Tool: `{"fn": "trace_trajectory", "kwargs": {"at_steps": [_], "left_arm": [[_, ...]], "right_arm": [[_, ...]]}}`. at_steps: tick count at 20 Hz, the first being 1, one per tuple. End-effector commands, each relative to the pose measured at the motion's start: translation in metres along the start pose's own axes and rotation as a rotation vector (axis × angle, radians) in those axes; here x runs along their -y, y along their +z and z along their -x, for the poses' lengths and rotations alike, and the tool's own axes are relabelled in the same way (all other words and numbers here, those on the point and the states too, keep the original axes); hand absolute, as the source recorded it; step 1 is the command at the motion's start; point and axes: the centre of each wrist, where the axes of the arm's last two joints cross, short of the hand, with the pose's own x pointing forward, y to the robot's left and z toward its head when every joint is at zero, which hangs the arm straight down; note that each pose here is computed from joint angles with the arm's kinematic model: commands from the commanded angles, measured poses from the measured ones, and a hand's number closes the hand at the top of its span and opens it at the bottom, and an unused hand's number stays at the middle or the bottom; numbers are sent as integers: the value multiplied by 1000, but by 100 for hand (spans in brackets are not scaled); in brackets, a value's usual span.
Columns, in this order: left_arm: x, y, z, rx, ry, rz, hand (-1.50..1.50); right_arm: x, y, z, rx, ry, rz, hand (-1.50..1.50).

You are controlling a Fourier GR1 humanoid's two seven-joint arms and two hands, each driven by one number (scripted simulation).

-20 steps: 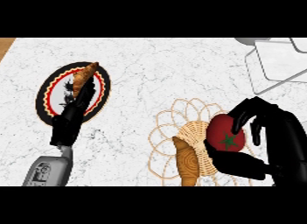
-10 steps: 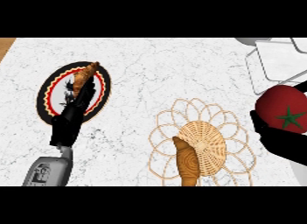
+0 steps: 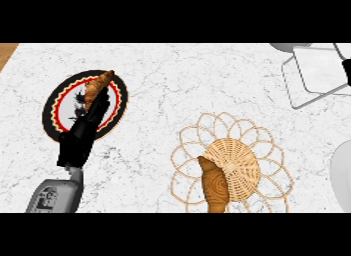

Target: Pick the tomato from the placemat and place it in the tiered shelf

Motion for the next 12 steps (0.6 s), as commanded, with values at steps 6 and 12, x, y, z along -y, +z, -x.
{"fn": "trace_trajectory", "kwargs": {"at_steps": [6, 12], "left_arm": [[5, -6, 5, 4, 19, -9, 0], [1, 9, 4, 3, 24, 12, 0]], "right_arm": [[38, -64, 5, -57, 31, 104, 150], [36, -91, 20, -46, 89, 150, 150]]}}
